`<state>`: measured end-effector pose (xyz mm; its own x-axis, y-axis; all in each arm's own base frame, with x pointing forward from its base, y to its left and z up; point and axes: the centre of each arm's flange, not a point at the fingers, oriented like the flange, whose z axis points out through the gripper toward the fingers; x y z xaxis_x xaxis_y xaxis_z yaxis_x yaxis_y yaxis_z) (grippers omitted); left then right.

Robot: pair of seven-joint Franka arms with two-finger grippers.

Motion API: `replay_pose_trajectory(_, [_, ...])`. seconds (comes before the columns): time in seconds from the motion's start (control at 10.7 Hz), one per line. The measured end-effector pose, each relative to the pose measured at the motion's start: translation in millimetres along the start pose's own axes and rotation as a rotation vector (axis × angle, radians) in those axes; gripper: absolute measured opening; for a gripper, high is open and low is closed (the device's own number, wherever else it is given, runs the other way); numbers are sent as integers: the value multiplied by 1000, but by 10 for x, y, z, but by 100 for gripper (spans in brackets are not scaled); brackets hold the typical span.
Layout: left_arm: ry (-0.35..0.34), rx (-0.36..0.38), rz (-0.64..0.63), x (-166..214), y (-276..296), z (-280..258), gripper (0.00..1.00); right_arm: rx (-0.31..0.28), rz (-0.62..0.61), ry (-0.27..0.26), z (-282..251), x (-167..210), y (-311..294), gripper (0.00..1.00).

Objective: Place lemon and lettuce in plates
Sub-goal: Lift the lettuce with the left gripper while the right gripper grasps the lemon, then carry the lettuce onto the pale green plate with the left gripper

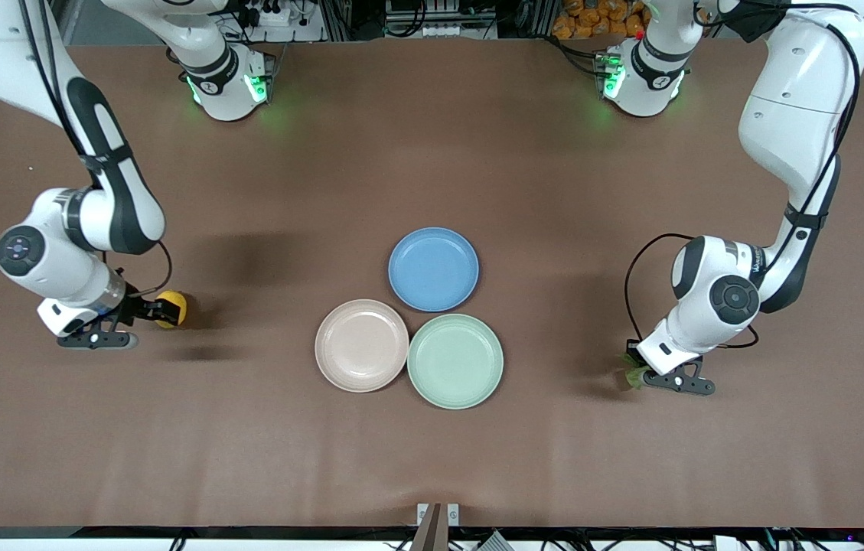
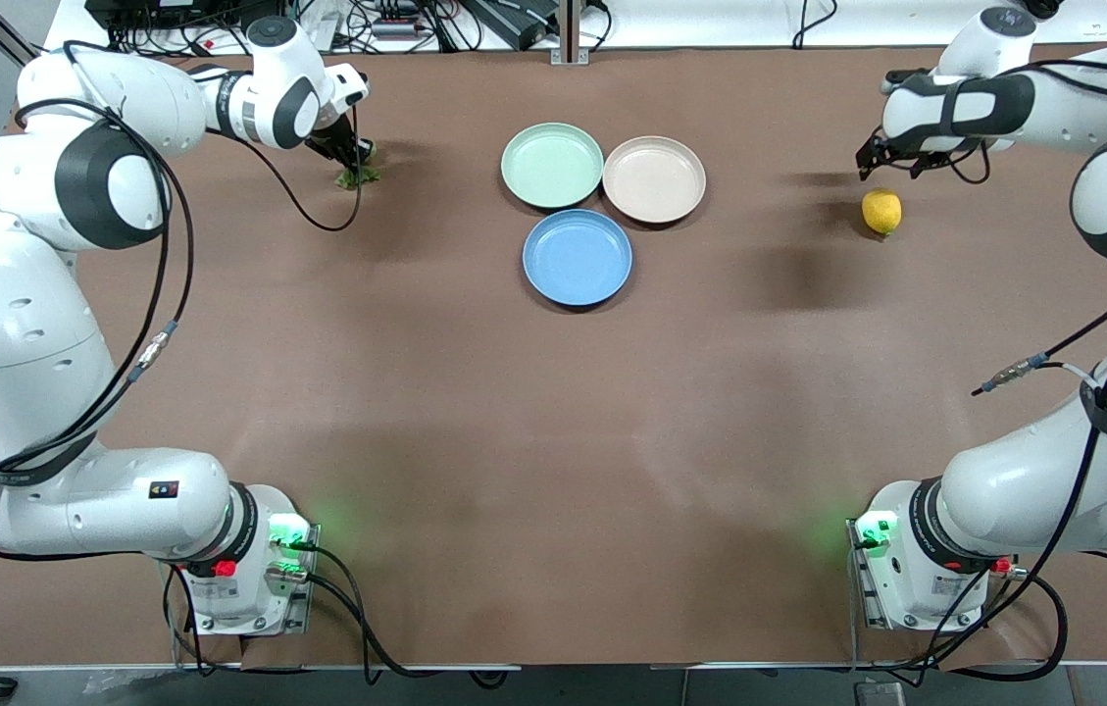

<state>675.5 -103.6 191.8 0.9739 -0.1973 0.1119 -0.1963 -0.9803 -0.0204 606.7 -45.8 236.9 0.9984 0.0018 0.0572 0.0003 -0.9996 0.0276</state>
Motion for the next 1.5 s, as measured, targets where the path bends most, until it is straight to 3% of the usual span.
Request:
replay_pose_trajectory(0.28, [47,-8,20,115,140,-278,4,-1,0,-4,197,-50,-1,100])
replay_pose_trajectory(0.94, [150,-67,172,304,1396,-900,4,-5,-37,4,542,-235,256,100])
replay_pose_trajectory(1.5, [161,-162,23,165,2591,-1100,4,2,-44,1,647,-256,193,100])
